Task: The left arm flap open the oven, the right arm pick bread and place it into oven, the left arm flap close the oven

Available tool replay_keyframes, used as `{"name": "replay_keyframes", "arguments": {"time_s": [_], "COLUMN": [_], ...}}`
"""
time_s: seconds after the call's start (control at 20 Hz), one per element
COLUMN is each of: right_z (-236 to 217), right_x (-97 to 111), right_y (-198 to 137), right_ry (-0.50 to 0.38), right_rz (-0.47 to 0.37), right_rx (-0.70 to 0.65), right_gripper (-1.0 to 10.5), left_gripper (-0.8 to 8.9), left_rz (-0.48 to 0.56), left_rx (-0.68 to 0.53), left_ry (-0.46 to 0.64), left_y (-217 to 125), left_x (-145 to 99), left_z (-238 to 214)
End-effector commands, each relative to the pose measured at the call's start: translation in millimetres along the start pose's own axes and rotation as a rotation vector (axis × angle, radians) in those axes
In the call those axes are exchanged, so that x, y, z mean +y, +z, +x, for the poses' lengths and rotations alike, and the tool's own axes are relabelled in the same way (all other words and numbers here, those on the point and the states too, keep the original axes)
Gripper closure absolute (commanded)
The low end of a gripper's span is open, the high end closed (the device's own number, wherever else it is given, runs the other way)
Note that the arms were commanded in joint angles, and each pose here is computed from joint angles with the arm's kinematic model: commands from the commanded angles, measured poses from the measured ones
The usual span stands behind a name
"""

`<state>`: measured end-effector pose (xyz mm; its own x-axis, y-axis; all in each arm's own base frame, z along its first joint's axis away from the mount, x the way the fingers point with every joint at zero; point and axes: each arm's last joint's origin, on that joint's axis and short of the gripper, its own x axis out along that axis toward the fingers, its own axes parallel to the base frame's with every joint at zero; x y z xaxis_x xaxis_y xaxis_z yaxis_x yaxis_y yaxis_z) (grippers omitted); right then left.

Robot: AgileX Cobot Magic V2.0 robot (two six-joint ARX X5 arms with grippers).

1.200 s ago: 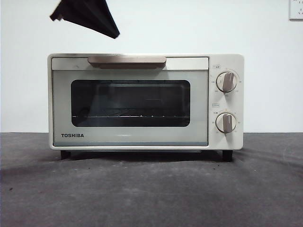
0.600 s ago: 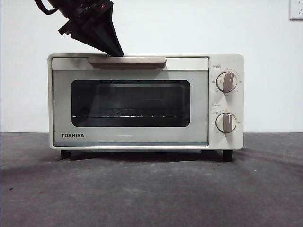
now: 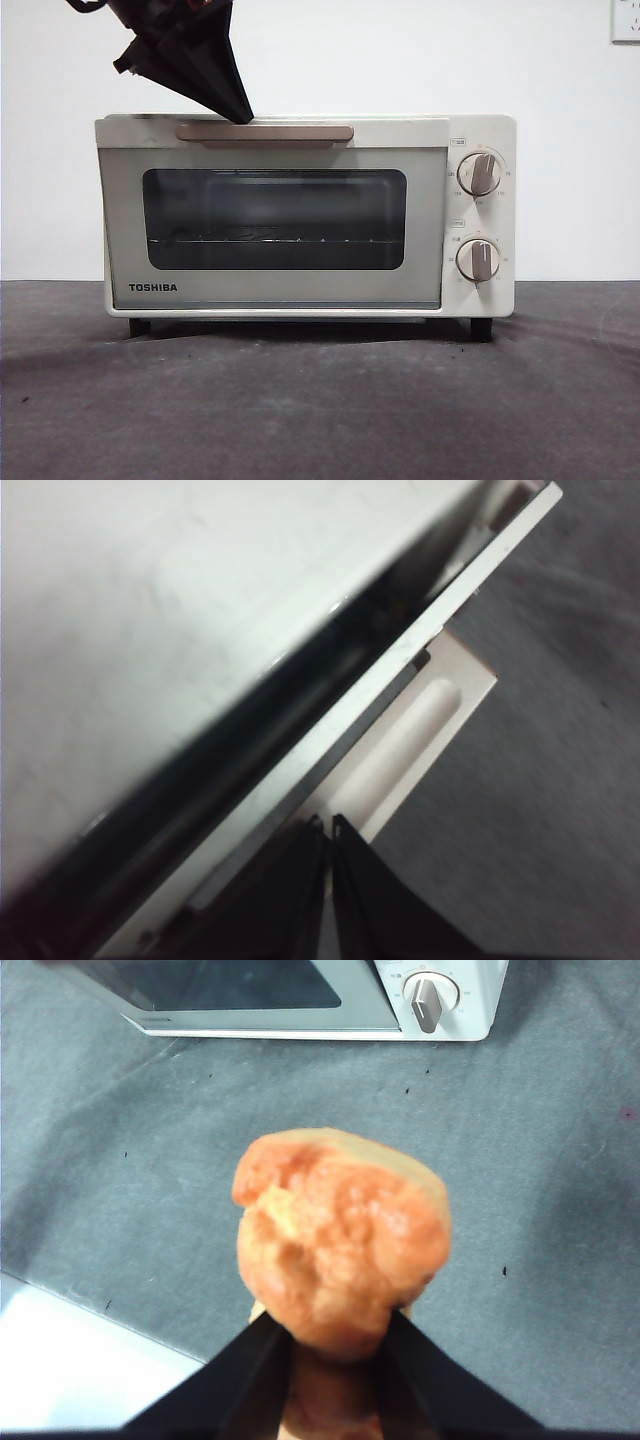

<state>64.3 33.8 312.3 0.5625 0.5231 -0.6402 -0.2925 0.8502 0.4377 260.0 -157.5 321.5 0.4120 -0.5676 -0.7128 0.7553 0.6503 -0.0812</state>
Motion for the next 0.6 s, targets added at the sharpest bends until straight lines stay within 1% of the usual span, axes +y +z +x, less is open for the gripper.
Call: {"name": "replay_keyframes", "arguments": {"time_s": [0.05,0.25,0.5,0.6], "right_z": [-3.8,-3.8,-3.8,-3.8], "right_x": [2.9,2.9,2.8,2.8], "right_y": [3.1,3.1,3.1,3.2], "right_ry": [0.015,0.015,0.015,0.012], "right_rz": [-0.001,-0.001,-0.001,-0.002], "right_rx": [-0.020,-0.020,-0.020,-0.021], "right_gripper": [8.5,8.5,8.5,8.5], "left_gripper": [7.97,7.97,7.97,7.98], "left_rz": [-0.024,-0.033,-0.013,-0.030], "left_rx": [0.092,0.120,0.087,0.076], "left_ry": [-0.012,-0.031,-0.037,-0.027], "left_y": [-6.8,-9.5,-20.4,-28.1], "left_x": [-3.3,-11.6,-21.3,-21.6], "left_z": [11.1,11.5,0.9,2.2]}}
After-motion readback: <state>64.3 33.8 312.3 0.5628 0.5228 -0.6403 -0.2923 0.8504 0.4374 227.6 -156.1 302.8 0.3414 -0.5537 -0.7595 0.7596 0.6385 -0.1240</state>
